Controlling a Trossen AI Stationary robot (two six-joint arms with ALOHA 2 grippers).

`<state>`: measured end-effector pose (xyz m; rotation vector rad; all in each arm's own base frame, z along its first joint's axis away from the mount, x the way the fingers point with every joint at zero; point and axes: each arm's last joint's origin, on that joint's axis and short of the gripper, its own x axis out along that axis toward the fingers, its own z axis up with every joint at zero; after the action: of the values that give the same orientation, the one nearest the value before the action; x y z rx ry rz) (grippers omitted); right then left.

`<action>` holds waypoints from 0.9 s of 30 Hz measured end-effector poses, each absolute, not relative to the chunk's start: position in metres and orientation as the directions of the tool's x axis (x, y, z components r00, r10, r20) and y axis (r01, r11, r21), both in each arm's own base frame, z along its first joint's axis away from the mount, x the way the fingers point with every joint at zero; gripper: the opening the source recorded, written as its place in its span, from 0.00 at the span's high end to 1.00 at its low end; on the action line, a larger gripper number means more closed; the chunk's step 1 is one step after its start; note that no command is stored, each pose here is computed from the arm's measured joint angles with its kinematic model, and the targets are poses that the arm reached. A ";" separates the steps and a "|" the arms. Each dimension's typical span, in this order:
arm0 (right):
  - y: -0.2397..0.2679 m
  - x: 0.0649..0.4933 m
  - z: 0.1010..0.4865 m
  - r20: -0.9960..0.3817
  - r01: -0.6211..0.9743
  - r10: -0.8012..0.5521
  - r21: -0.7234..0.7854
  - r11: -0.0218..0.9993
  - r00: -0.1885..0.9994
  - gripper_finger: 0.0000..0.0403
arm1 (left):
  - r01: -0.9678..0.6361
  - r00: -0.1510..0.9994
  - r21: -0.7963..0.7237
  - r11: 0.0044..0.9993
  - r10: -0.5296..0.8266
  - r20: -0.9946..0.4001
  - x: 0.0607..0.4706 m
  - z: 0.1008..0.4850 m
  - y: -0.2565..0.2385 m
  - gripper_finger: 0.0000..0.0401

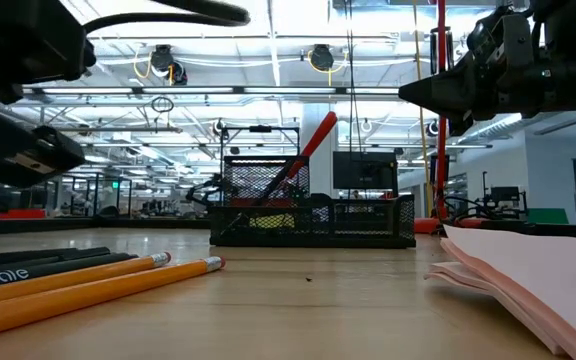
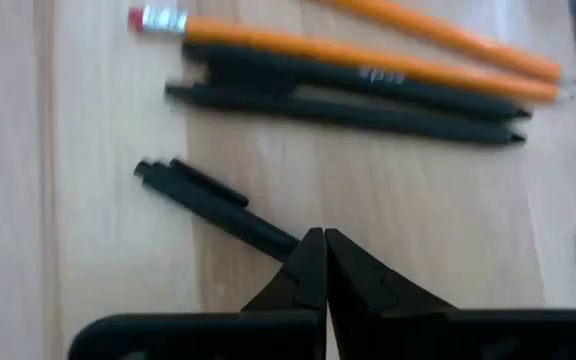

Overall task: Pick and place office supplies into organizer
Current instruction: Put the black pen into the black desk organizer

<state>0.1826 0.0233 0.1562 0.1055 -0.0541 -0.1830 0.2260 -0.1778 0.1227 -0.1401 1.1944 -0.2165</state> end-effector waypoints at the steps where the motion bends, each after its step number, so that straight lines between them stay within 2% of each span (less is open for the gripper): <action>1: 0.023 0.183 0.156 0.044 0.178 -0.184 0.109 0.978 0.982 0.99 | 0.081 0.337 -0.221 0.972 -0.235 -0.912 0.223 0.125 -0.176 0.98; 8: 0.023 0.183 0.156 0.044 0.178 -0.184 0.109 0.978 0.982 0.99 | 0.051 0.278 -0.155 0.987 -0.163 -0.947 0.203 0.141 -0.168 0.99; 13: 0.023 0.183 0.156 0.044 0.178 -0.184 0.109 0.978 0.982 0.99 | 0.067 0.379 -0.170 0.983 -0.183 -0.907 0.201 0.160 -0.169 0.98; 19: 0.023 0.183 0.156 0.045 0.179 -0.185 0.110 0.978 0.982 0.99 | -0.120 0.419 -0.225 0.967 -0.156 -0.894 0.203 0.170 -0.167 0.99; 23: 0.023 0.183 0.157 0.050 0.179 -0.185 0.112 0.978 0.981 0.99 | -0.319 0.354 -0.226 0.920 -0.106 -0.929 0.200 0.166 -0.159 0.98; 27: 0.023 0.183 0.157 0.053 0.179 -0.185 0.112 0.977 0.981 0.99 | -0.442 0.285 -0.132 0.887 -0.001 -0.958 0.191 0.163 -0.151 0.99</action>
<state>0.1826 0.0231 0.1571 0.1075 -0.0631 -0.1835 0.1914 -0.1509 0.1633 -0.4125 1.2555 0.3064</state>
